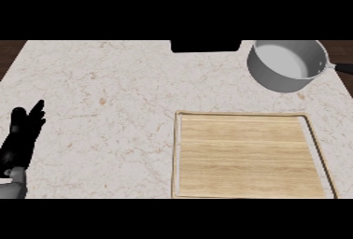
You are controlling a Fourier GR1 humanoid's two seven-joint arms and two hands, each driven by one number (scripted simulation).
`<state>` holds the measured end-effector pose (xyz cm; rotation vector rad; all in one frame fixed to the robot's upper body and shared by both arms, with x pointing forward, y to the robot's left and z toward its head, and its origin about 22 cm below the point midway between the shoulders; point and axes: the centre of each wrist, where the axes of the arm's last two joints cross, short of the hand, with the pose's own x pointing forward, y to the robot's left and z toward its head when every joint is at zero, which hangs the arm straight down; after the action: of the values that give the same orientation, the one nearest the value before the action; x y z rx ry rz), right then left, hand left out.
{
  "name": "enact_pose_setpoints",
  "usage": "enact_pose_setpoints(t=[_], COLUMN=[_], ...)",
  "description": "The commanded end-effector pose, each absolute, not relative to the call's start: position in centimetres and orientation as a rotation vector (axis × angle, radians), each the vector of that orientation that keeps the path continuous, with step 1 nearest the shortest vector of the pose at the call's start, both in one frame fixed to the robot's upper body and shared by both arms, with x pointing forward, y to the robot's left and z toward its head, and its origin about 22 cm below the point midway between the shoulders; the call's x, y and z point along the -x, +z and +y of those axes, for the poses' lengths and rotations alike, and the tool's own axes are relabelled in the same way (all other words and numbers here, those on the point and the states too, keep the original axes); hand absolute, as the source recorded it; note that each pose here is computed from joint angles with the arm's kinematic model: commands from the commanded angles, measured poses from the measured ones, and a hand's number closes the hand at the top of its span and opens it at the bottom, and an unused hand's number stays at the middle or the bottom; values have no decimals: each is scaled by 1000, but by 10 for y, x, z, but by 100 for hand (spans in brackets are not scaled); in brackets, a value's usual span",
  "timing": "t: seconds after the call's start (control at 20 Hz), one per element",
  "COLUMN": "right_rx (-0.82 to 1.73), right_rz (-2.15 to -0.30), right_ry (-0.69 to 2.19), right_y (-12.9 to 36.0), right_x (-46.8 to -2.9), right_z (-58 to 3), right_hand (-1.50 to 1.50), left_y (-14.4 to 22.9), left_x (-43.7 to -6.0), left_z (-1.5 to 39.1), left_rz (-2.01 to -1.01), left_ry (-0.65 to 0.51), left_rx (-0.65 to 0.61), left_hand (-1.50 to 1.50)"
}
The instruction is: Pick the lemon from the tray and place it in the pot
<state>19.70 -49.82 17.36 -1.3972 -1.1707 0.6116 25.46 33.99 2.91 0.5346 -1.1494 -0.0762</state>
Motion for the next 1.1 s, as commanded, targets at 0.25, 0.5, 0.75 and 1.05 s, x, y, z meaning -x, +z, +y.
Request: enact_pose_setpoints(t=[0.25,0.5,0.75,1.05], right_rx=[1437,1358,1285,1214], right_rz=[-1636,-1658,-1604,-1499], right_ry=[474,535,573,591], right_y=[243,289,315,320], right_x=[-173,-197,-239,-284], right_z=[-563,-555,-521,-511], right_hand=[150,150,150,150], left_y=[26,24,27,22], left_x=[-257,-265,-266,-264], left_z=[343,327,323,317], left_rz=[-1149,-1144,-1175,-1168], left_ry=[-96,-103,-106,-135], left_rx=[-506,-520,-528,-514], left_hand=[0,0,0,0])
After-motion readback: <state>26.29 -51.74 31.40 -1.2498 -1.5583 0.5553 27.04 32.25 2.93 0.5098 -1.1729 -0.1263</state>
